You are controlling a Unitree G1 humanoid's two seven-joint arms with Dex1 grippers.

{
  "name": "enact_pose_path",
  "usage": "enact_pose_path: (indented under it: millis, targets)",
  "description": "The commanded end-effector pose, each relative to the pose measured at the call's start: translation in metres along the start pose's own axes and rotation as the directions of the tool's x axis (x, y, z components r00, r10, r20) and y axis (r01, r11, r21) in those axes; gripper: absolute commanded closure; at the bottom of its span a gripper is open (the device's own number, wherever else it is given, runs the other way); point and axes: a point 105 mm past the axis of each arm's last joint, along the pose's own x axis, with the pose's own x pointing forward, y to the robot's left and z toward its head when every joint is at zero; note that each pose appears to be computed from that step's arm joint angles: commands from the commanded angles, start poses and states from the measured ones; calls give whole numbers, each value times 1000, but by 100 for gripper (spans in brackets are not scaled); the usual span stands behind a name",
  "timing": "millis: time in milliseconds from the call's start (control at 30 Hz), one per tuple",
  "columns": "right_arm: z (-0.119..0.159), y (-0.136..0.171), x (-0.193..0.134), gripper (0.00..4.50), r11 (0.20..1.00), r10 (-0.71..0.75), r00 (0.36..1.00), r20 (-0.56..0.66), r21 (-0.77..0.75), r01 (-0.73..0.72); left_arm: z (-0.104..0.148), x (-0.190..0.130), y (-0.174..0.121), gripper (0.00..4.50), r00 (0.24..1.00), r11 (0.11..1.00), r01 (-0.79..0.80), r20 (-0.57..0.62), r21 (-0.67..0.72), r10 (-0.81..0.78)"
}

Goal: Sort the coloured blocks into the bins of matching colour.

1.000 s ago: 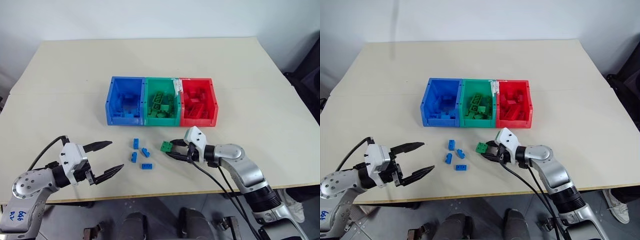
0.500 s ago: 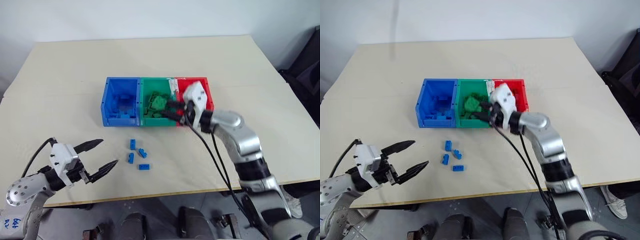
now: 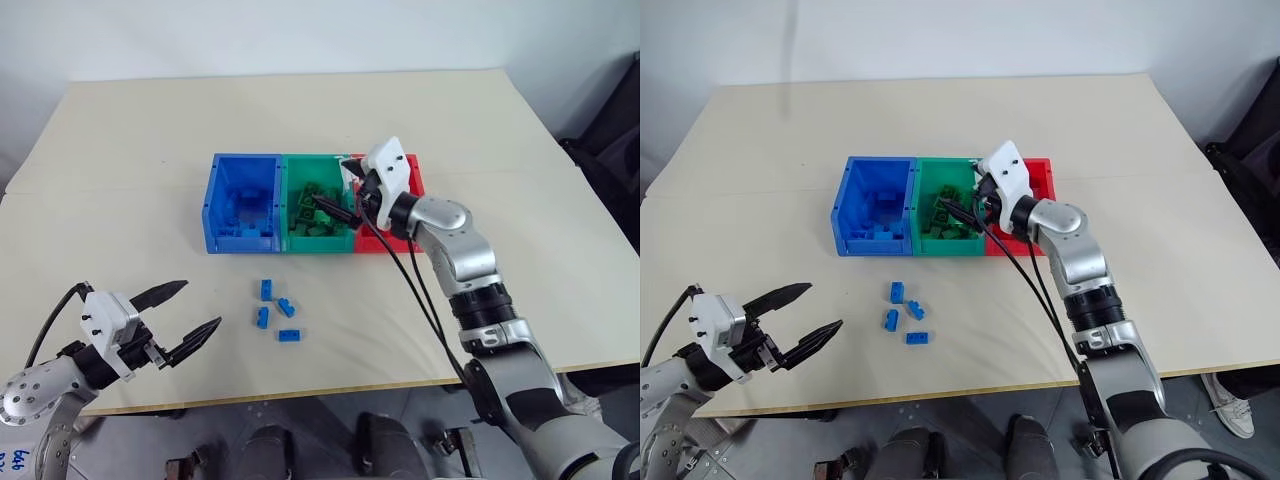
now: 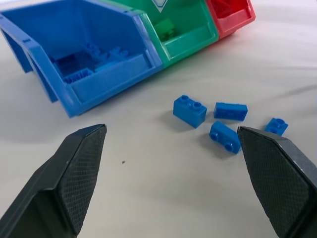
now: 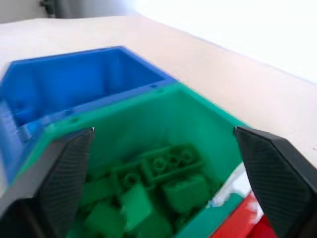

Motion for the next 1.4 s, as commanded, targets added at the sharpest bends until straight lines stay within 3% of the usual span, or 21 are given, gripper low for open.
enact_pose_path:
  millis: [33,167,400,633,733,833,1033,1233,1400]
  targets:
    - [15,21,-37,3,982,180,979,98,-71,-174,6,-5,9,0,1000,1000,-2,7,16,2]
    - [4,48,-88,3,945,327,934,147,-24,-327,0,-10,16,0,998,999,44,-40,20,-43]
    - [-35,62,-151,3,914,403,915,19,52,-403,-2,-6,17,0,971,976,210,-129,56,-201]
    - [-41,60,-166,3,943,327,945,-26,71,-325,14,48,-47,0,832,830,549,-163,100,-531]
    - [-41,60,-168,3,953,299,954,-38,74,-295,20,65,-65,0,785,779,616,-167,118,-596]
    - [-40,64,-171,3,956,286,957,-49,87,-281,16,84,-80,0,731,721,677,-248,150,-635]
    - [-35,74,-173,3,959,270,961,-58,101,-264,1,97,-86,0,654,660,735,-416,153,-632]
    - [-33,79,-174,3,964,251,966,-64,101,-244,-8,112,-83,0,661,682,715,-466,154,-588]
    - [-32,82,-177,0,963,256,963,-83,106,-247,-20,110,-81,115,626,689,717,-534,107,-568]
